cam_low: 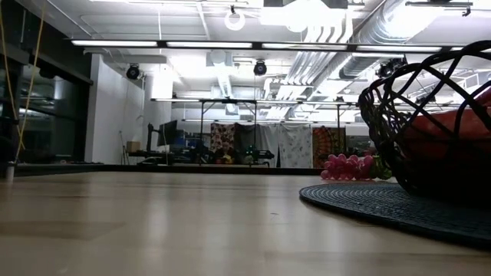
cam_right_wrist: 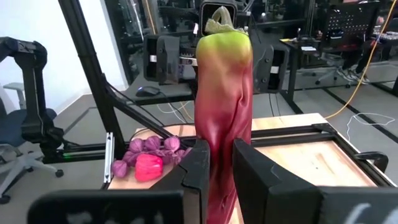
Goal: Build produce basket
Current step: Put the red chili pepper into the basket, then put the purple garlic into the basket
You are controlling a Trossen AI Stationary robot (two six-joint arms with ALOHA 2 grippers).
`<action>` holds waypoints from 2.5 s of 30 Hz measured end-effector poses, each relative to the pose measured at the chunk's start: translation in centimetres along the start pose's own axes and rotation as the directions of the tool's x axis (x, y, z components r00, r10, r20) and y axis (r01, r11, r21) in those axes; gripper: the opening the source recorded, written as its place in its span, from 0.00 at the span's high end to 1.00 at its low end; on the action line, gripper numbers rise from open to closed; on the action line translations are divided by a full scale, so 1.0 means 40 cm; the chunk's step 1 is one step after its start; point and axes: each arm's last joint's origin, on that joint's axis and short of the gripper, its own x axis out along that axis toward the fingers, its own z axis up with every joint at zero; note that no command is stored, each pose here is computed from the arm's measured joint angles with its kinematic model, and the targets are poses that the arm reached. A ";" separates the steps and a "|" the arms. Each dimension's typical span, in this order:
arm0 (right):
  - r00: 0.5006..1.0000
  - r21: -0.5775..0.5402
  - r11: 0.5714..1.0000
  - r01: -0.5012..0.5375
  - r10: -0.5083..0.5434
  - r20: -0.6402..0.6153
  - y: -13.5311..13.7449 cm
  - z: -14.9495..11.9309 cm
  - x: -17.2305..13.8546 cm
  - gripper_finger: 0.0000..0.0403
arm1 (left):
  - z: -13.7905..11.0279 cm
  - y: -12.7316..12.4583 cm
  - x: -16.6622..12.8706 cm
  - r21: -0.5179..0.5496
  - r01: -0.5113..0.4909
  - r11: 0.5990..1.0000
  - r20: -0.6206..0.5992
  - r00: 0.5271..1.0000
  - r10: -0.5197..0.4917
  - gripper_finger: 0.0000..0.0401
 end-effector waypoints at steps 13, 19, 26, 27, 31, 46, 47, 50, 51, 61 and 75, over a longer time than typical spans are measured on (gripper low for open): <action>1.000 -0.058 0.998 0.004 -0.004 0.000 -0.002 0.000 0.000 0.89 | 0.001 0.005 0.000 0.074 -0.065 0.995 0.010 0.998 0.064 0.10; 1.000 -0.054 0.999 0.004 -0.004 0.000 -0.002 0.000 0.000 0.89 | 0.001 0.007 0.000 0.073 -0.092 0.993 0.014 0.996 0.091 0.10; 0.974 0.050 0.998 0.025 -0.013 -0.226 0.005 0.013 -0.031 0.89 | 0.001 0.008 0.000 0.070 -0.110 0.991 0.016 0.994 0.110 0.10; 0.951 0.039 0.999 0.031 -0.018 -0.308 0.009 0.012 -0.045 0.89 | 0.001 0.008 0.000 0.070 -0.112 0.991 0.017 0.994 0.112 0.10; 0.799 0.034 0.997 0.065 -0.032 -0.601 0.023 -0.022 -0.106 0.89 | 0.001 0.009 0.000 0.070 -0.115 0.991 0.017 0.993 0.114 0.10; 0.345 -0.180 0.901 -0.394 -0.036 -0.938 0.044 -0.222 -0.176 0.89 | -0.009 0.017 -0.001 0.081 -0.199 0.977 -0.017 0.979 0.201 0.10; 0.347 -0.186 0.897 -0.402 -0.039 -0.937 0.041 -0.232 -0.169 0.89 | -0.009 0.017 -0.001 0.081 -0.199 0.977 -0.018 0.979 0.201 0.10; 0.350 -0.217 0.887 -0.408 -0.068 -0.934 0.032 -0.261 -0.152 0.89 | -0.009 0.018 -0.002 0.081 -0.207 0.975 -0.016 0.978 0.209 0.10; 0.361 -0.233 0.884 -0.405 -0.080 -0.929 0.030 -0.267 -0.143 0.89 | -0.009 0.018 -0.002 0.082 -0.217 0.973 -0.015 0.976 0.219 0.10; 0.290 -0.241 0.852 -0.465 -0.111 -0.951 0.035 -0.326 -0.086 0.78 | -0.008 0.020 -0.002 0.081 -0.245 0.966 -0.007 0.969 0.247 0.10; 0.268 -0.241 0.931 -0.276 -0.166 -0.949 0.020 -0.300 -0.137 0.38 | -0.008 0.022 -0.003 0.081 -0.264 0.961 -0.005 0.964 0.265 0.10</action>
